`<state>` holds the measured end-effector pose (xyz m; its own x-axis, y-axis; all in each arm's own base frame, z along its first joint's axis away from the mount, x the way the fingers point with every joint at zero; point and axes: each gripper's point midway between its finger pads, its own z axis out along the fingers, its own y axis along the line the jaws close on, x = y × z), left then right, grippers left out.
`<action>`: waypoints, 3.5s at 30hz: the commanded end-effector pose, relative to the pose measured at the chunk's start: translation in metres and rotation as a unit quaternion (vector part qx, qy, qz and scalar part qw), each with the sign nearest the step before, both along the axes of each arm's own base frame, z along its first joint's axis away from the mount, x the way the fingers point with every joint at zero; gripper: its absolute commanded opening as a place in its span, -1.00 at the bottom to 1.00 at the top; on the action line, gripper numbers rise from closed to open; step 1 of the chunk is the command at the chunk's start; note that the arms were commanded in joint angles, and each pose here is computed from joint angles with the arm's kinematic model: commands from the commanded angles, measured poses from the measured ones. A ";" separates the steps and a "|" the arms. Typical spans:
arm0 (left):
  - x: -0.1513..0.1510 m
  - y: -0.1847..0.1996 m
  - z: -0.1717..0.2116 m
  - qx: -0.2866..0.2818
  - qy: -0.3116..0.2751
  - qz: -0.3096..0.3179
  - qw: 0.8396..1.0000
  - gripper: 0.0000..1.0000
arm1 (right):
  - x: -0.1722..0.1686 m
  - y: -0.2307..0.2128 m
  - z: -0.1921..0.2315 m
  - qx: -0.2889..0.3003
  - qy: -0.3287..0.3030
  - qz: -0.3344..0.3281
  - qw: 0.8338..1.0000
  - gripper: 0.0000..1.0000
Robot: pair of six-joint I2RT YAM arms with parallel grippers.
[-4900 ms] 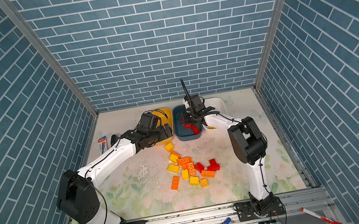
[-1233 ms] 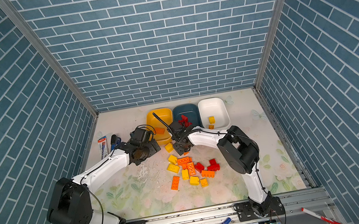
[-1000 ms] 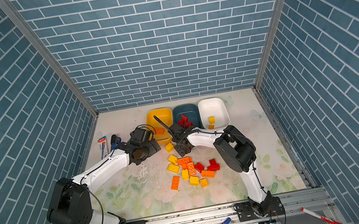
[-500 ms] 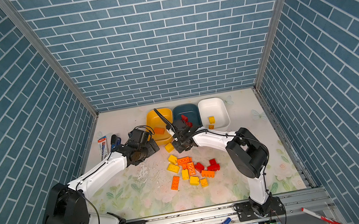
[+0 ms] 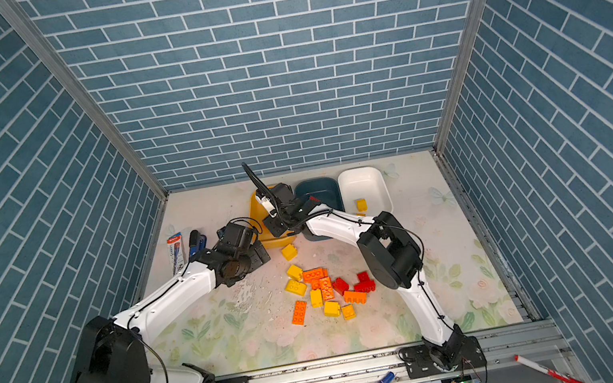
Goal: Sort the legos into containers by color
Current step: 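Drop the orange brick into the yellow tub with the right gripper, then grasp a yellow brick beside the yellow tub with the right gripper, then carry the yellow brick into the white tub while the left gripper lowers to the pile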
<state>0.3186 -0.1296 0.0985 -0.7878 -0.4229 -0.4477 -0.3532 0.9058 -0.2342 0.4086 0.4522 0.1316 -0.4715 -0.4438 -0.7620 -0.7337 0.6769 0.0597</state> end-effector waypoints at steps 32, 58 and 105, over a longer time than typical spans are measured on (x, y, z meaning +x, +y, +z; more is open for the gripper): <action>-0.011 0.027 -0.001 -0.002 -0.001 0.036 0.999 0.99 | -0.075 -0.036 -0.089 -0.086 0.111 0.019 0.990 0.36; -0.005 0.006 0.018 0.054 -0.022 -0.018 0.998 0.99 | -0.103 -0.050 -0.024 -0.040 0.043 0.093 0.994 -0.19; -0.049 -0.170 -0.029 0.204 0.095 -0.641 0.734 0.63 | 0.075 -0.323 0.016 0.024 0.078 -0.374 0.924 0.89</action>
